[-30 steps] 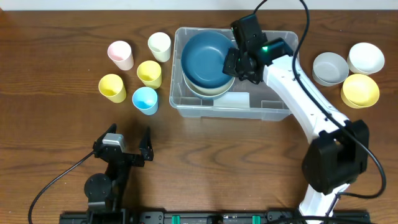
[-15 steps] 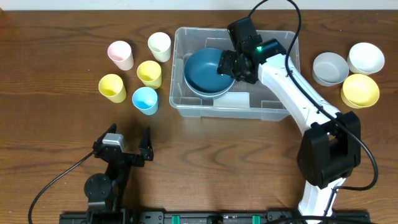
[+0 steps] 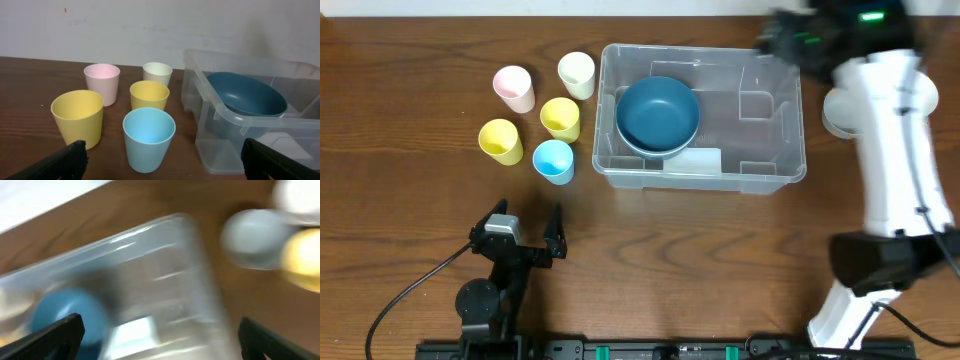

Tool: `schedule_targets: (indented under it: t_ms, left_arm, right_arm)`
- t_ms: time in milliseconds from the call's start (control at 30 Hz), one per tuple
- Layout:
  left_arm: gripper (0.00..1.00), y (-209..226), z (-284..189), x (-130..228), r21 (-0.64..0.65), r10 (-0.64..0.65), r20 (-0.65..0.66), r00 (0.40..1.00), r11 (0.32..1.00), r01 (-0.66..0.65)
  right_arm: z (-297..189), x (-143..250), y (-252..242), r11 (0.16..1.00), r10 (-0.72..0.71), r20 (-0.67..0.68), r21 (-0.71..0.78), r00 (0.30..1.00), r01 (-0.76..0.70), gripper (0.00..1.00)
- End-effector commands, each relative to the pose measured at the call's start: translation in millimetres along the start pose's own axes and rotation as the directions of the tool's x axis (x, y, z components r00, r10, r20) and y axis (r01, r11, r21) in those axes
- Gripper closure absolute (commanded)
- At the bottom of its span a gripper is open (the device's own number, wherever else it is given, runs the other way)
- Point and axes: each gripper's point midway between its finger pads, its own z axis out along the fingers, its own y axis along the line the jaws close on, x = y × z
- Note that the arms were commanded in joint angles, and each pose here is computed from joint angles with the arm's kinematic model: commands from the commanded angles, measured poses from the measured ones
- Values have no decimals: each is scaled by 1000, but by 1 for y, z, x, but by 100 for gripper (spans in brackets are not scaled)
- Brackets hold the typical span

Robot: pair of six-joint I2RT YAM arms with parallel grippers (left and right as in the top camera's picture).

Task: Pack container
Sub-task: 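Move the right gripper to the yellow bowl and grasp its rim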

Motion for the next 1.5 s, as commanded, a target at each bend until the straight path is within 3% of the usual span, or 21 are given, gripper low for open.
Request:
schedule_targets:
  t_ms: [0,167,333,667,933,1467]
  left_arm:
    - [2,3,1,15,-5,-16,-44,999,1000,15]
    - [2,3,1,15,-5,-16,-44,999,1000,15]
    - [2,3,1,15,-5,-16,-44,999,1000,15]
    - [2,3,1,15,-5,-16,-44,999,1000,15]
    - [2,3,1,15,-5,-16,-44,999,1000,15]
    - [2,2,1,15,-5,-16,-44,999,1000,15]
  right_arm:
    - [15,-22,-97,963,162,4,220,987,-159,1]
    - [47,-9,-197,869,409,-82,341,909,-360,1]
    - [87,11,-245,850,477,-163,336,863,-406,4]
    - [145,55,-279,815,537,-197,371,820,-445,3]
    - [176,78,-292,815,532,-188,377,826,-439,2]
    - [189,83,-312,789,567,-149,380,810,-482,5]
